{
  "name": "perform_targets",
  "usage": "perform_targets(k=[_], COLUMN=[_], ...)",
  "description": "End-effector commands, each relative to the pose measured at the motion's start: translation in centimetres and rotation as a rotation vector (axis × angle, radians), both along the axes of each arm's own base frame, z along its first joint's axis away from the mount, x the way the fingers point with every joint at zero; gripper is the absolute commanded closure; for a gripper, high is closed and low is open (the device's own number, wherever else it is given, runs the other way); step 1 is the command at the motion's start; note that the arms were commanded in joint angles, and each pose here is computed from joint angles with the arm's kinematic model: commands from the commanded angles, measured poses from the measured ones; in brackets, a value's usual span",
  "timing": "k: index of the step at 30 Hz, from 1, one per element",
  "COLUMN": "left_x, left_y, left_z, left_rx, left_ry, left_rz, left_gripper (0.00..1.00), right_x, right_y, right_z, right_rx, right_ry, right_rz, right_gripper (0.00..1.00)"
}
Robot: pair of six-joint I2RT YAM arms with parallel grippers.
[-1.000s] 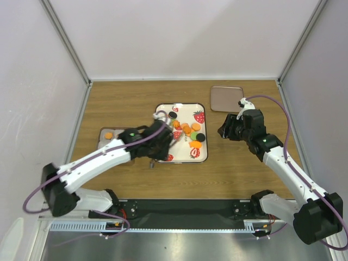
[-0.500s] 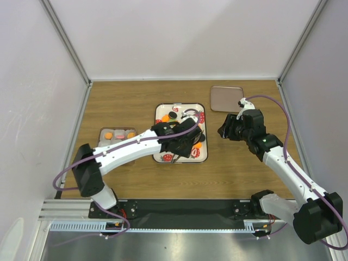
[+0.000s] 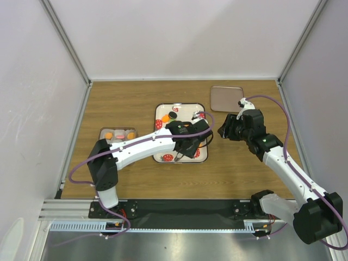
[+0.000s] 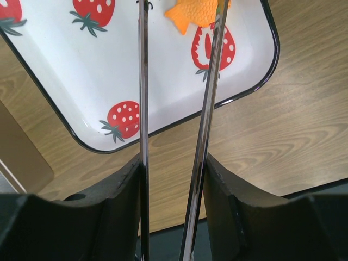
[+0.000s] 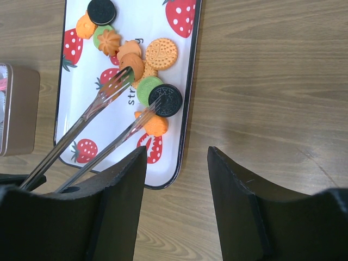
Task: Pack the cookies
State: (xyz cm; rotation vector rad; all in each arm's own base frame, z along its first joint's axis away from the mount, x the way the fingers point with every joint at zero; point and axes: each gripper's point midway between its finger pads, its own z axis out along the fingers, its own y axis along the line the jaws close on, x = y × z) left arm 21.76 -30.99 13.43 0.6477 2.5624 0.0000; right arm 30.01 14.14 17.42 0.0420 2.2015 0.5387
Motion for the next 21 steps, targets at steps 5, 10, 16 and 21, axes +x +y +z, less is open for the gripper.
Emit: perform_targets(k=[5, 10, 16, 21], left_x=[0.55, 0.70, 0.62, 0.32], left_y=[-0.88, -0.74, -1.16, -1.64], left_z=[1.20, 0.96, 0.87, 0.92], left_rx=[0.053, 0.082, 0.084, 0.074], left_ry=[-0.051, -0.054, -0.048, -0.043], left_rz=[-0.065, -0.076, -0.107, -0.129], left_gripper=[0.51, 0.51, 0.51, 0.51], right_x=[0.34, 0.33, 0.30, 0.31], right_y=[0.02, -0.02, -0.04, -0.07], right_z=[0.76, 0.68, 0.74, 0.57], right_rx=[-0.010, -0.013, -0.013, -0.017], right_ry=[-0.033, -0.033, -0.033, -0.030], right_rz=[0.007, 0.007, 0.007, 0.007], right_gripper=[0.46, 0.46, 0.46, 0.46])
